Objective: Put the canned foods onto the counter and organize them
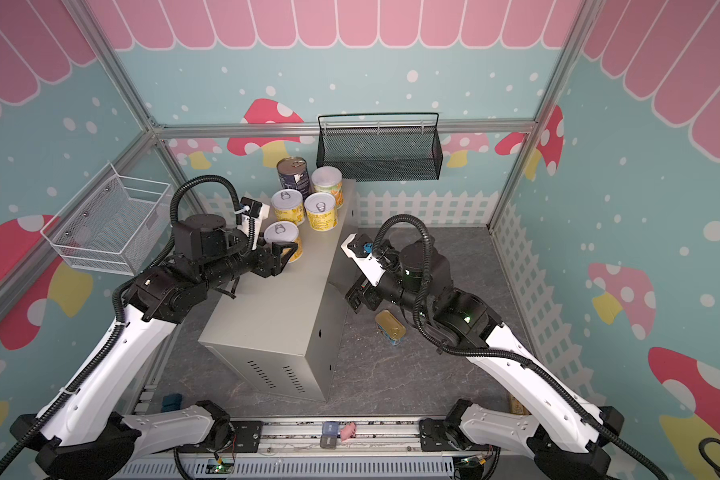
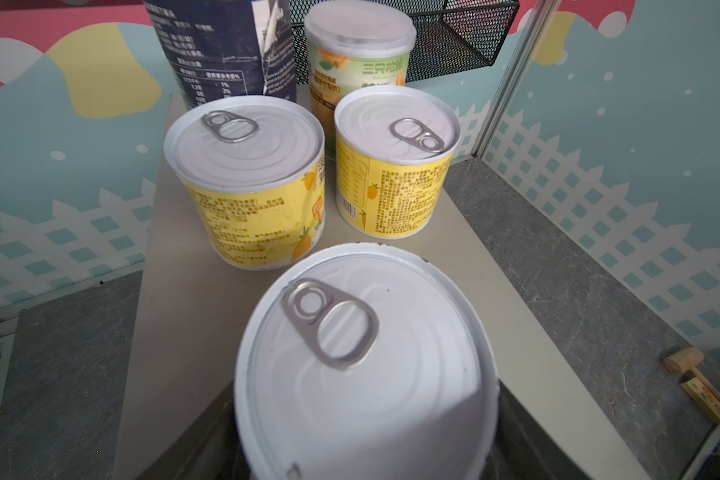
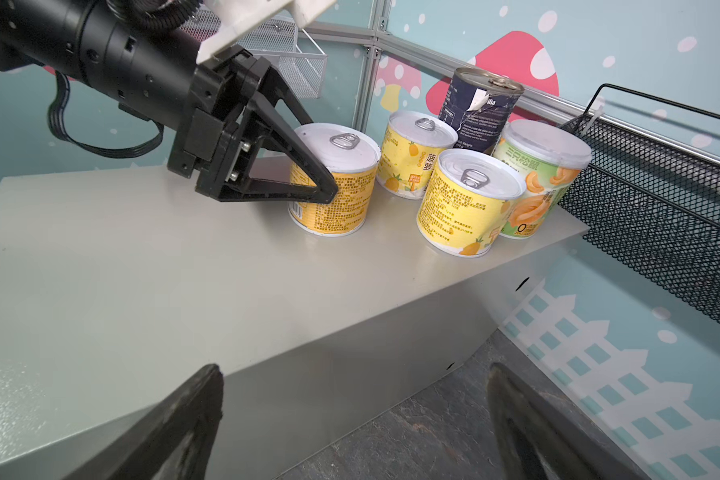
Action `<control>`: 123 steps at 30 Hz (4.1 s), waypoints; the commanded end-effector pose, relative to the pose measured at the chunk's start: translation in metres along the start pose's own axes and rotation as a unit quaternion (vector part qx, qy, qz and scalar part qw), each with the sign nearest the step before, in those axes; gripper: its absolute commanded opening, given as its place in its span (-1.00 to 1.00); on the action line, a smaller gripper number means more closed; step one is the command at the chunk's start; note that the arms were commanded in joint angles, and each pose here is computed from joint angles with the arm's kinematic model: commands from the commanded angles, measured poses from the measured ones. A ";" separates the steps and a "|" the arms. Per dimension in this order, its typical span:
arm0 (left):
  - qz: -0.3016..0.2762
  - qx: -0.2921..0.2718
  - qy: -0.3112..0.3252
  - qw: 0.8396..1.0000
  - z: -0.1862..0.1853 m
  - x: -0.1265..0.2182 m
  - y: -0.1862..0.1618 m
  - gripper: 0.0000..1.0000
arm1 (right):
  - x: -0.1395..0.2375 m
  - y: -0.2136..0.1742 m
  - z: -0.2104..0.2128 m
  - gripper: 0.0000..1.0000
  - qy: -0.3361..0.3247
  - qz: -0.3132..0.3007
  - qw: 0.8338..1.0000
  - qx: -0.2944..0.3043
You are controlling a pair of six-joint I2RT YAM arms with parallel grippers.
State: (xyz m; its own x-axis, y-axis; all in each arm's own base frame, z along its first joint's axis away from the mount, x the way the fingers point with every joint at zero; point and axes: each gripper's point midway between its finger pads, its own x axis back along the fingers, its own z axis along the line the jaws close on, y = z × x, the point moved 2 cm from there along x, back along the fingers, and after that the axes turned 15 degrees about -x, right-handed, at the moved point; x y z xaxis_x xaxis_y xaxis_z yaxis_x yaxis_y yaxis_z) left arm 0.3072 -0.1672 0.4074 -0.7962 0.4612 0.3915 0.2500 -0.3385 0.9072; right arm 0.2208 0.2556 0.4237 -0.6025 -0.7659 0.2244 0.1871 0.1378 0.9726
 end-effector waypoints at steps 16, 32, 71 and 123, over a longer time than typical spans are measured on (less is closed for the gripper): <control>-0.020 -0.006 0.011 1.000 0.009 -0.012 -0.041 0.35 | -0.011 -0.006 0.003 0.99 0.018 -0.010 1.000 0.020; -0.014 -0.004 0.011 1.000 0.030 -0.034 -0.044 0.34 | -0.012 -0.014 0.003 0.99 0.019 -0.018 0.999 0.021; -0.018 0.138 0.098 0.985 0.100 0.058 -0.057 0.99 | -0.081 0.010 -0.017 0.80 -0.068 0.004 0.995 -0.076; -0.051 0.211 -0.055 0.975 0.108 -0.017 -0.050 0.99 | -0.121 -0.018 -0.034 0.65 -0.232 0.031 0.953 -0.194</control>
State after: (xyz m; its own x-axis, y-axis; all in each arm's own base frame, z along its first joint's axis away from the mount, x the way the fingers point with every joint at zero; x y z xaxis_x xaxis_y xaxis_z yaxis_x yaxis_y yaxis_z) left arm 0.3678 -0.0652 0.3767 -0.7814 0.5545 0.2863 0.3898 0.0753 0.9178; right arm 0.3228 0.3385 0.3829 -0.8350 -0.4309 0.3421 0.4361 -0.1392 0.8890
